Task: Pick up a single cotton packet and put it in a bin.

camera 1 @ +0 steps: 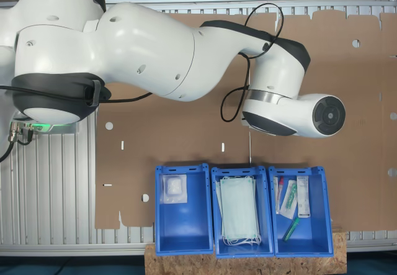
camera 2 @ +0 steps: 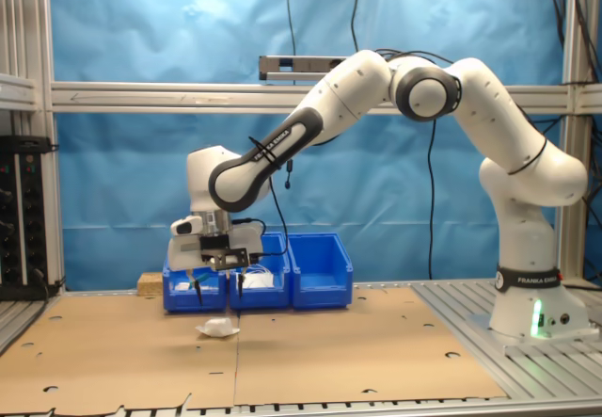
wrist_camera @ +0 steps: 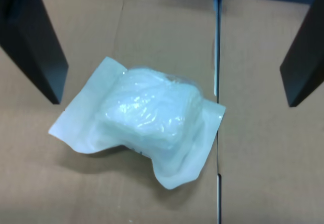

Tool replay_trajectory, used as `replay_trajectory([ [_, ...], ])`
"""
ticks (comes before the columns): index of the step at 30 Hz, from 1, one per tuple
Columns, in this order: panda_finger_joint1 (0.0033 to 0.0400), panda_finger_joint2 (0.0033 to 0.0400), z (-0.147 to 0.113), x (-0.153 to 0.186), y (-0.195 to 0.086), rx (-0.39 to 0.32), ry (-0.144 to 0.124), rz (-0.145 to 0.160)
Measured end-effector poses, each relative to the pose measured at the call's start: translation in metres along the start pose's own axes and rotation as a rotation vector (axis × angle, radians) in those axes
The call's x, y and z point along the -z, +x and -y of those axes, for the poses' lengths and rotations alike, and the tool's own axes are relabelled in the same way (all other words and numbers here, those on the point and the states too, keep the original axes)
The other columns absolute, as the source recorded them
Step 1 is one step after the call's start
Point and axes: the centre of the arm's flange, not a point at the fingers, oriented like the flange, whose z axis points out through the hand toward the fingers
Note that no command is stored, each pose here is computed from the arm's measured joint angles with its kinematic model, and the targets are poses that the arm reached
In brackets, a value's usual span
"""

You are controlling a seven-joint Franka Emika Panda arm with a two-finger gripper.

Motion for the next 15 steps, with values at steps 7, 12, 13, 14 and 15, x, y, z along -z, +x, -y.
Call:
replay_trajectory([
  [7, 0.04, 0.04, -0.003, -0.019, -0.002, 0.002, 0.008, -0.015],
  [12, 0.04, 0.04, -0.005, -0.031, -0.001, 0.009, 0.007, -0.021],
  [13, 0.04, 0.04, -0.006, -0.033, -0.001, 0.011, 0.006, -0.021],
  [14, 0.04, 0.04, -0.006, -0.035, 0.0, 0.013, 0.006, -0.022],
  [15, 0.04, 0.04, -0.007, -0.038, 0.0, 0.016, 0.004, -0.022],
])
